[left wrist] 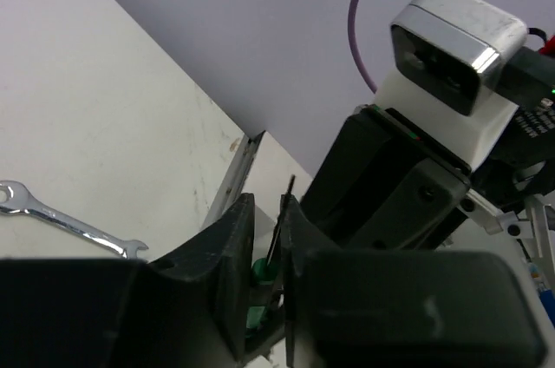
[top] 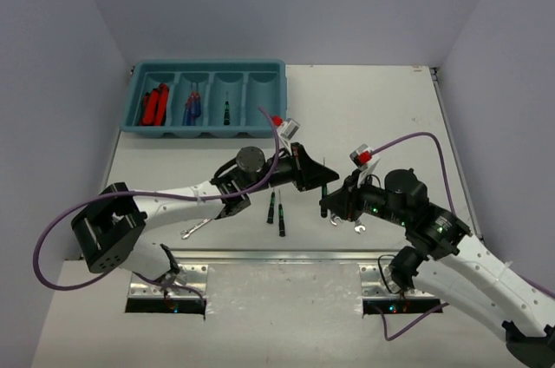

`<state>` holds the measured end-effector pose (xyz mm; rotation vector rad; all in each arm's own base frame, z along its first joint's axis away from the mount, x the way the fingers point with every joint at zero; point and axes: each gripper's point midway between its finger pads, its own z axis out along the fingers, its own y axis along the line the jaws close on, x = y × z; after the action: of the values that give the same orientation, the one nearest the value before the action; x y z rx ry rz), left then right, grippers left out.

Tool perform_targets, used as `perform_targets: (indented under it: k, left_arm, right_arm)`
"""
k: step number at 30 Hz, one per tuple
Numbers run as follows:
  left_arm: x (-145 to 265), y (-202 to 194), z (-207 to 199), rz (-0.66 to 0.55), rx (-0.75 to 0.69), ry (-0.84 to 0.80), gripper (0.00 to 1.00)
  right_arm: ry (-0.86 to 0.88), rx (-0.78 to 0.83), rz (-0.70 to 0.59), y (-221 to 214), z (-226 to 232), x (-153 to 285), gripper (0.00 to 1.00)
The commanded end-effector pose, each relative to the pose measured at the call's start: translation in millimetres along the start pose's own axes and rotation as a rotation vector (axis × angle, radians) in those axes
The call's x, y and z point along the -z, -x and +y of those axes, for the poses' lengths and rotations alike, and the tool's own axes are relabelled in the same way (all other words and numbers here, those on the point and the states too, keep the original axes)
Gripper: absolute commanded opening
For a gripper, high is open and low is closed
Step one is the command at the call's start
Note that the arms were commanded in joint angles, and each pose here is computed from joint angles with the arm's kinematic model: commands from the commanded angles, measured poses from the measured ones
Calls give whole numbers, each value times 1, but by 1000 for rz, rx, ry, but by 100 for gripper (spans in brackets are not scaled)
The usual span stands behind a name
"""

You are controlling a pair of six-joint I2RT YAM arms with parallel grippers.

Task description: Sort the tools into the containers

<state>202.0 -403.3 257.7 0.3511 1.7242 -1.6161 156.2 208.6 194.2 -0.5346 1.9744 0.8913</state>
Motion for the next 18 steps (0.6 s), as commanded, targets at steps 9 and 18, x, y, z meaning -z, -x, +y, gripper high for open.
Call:
perform_targets:
  k: [9, 18]
  left_arm:
    - [3, 49, 30, -18, -149, 353, 0]
    - [170, 247, 181, -338, -306, 1248, 0]
  right_arm:
    - [-264, -57, -16, 12, -37, 20, 89]
    - [-496, -62, 98, -11, -73, 44, 99]
